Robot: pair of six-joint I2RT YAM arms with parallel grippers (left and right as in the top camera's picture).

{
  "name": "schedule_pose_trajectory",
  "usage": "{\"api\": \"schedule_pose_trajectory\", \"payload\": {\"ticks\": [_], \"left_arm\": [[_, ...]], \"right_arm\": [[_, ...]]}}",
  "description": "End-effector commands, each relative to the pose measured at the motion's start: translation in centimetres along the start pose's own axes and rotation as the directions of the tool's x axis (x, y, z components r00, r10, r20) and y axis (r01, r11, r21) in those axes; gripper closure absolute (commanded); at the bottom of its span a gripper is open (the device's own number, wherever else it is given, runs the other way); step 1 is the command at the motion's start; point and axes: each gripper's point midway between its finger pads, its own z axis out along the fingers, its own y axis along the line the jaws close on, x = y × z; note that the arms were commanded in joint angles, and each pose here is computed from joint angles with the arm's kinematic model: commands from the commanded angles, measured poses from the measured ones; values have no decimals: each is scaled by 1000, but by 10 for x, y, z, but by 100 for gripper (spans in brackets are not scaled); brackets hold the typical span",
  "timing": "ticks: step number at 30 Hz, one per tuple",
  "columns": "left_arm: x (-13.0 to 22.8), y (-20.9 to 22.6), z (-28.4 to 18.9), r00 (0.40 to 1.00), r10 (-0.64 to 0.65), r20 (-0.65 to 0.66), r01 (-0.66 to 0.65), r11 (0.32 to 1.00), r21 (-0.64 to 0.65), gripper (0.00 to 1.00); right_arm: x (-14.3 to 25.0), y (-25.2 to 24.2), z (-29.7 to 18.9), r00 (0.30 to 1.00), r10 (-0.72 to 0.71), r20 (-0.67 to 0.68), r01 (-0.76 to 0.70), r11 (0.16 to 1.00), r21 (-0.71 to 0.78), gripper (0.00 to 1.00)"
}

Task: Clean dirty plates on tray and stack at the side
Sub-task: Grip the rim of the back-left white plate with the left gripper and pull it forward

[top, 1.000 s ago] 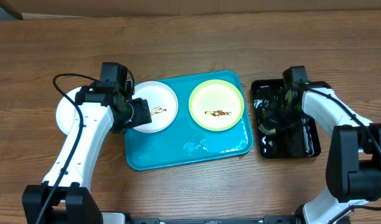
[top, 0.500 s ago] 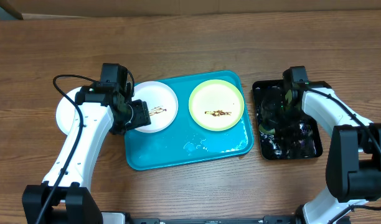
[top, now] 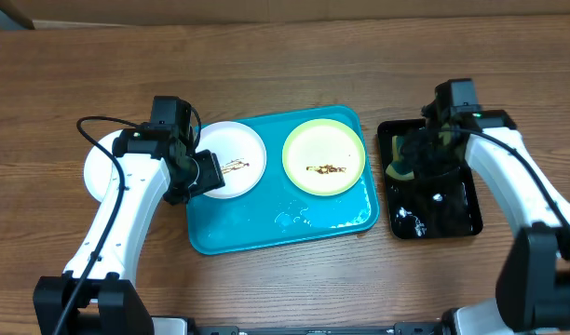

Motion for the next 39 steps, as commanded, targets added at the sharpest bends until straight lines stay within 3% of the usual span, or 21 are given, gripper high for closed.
{"api": "schedule_pose_trajectory", "payload": {"ticks": [1,4,8,14,19,30,39], "left_arm": [[-4,1,8,997,70,38,-70,998,-5,30],[-24,-4,6,971,205,125,-204,979,-17,27],[-59,-15,-1,888,374,268,-373,926,-57,18],[-94,-32,-10,807,427,408,-437,896,-75,19],[-108,-36,10,771,487,410,-491,865,-104,23],[-133,-25,66,787,477,392,-471,874,-119,18],[-124,-15,96,836,442,324,-447,892,-65,19]], "right_arm": [[0,-6,-15,1000,-12,21,11,998,57,96],[8,-13,-15,1000,-4,-5,4,996,94,96],[12,-16,-15,1000,0,-22,2,994,105,96],[14,-17,-15,999,-1,-32,4,994,108,96],[14,-17,-15,999,-1,-32,4,994,108,96],[19,-19,-14,999,4,-48,2,993,115,96],[24,-22,-10,998,8,-63,-1,993,121,96]]}}
